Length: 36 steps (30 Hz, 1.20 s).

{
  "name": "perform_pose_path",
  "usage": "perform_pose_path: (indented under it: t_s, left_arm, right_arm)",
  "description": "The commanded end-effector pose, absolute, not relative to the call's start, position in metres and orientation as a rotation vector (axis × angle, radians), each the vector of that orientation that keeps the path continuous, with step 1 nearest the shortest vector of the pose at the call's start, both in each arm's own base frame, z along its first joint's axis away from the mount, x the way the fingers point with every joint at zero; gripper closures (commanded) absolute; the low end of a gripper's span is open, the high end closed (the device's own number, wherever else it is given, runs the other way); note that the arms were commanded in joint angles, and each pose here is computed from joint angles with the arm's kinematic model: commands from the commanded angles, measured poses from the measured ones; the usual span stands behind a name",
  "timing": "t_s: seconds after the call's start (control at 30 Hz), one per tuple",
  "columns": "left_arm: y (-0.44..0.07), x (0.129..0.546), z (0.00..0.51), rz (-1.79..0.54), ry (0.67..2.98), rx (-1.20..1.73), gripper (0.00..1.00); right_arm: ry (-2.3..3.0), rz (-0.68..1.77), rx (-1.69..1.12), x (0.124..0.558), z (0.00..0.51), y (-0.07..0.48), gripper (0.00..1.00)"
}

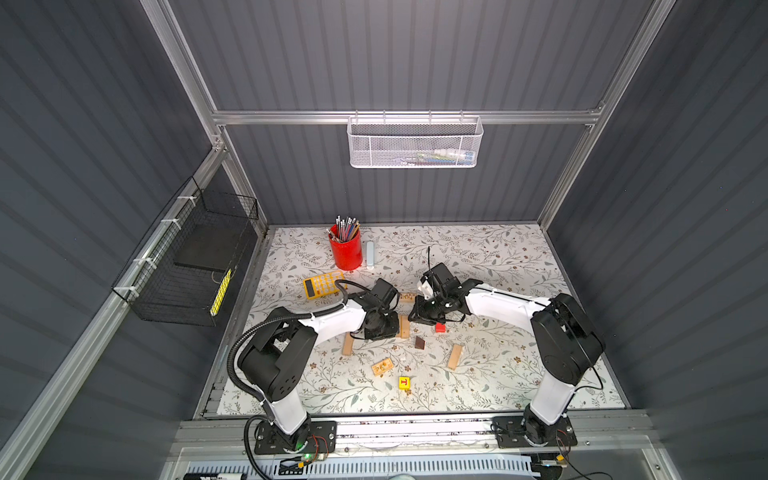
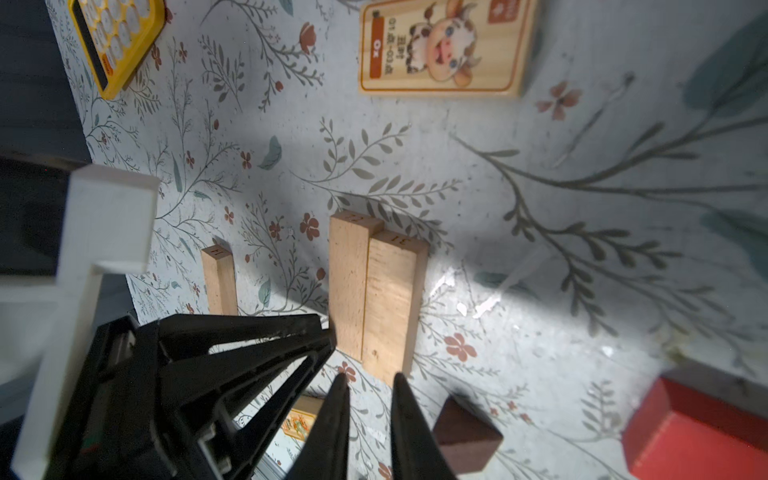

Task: Build the wood block tower
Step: 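Open both grippers and raise them off the standing blocks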

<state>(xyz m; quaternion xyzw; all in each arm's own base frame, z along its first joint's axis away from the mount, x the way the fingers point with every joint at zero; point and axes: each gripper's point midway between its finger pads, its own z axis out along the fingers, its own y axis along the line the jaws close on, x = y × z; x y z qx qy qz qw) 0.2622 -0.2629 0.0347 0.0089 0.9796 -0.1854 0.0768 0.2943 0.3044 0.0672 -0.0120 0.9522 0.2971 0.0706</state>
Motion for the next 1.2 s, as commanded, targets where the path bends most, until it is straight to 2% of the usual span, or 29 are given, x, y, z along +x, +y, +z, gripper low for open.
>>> perform_pose_path:
  t_s: [0.0, 0.3, 0.57, 1.17]
  left_arm:
    - [-0.256, 0.263, 0.054, -0.503, 2.913, 0.053, 0.80]
    - [-0.221, 0.258, 0.072, -0.396, 2.831, -0.100, 0.79]
    - [-0.201, 0.251, 0.074, -0.342, 2.806, -0.193, 0.78]
    - [-0.187, 0.251, 0.071, -0.278, 2.786, -0.263, 0.77]
  right_arm:
    - [2.900, 0.853, -0.053, 0.279, 0.072, 0.304, 0.80]
    - [2.942, 0.717, -0.104, 0.255, 0.058, 0.321, 0.84]
    - [2.931, 0.484, -0.145, 0.246, 0.044, 0.318, 0.92]
    - [2.939, 0.374, -0.171, 0.246, 0.026, 0.318, 0.98]
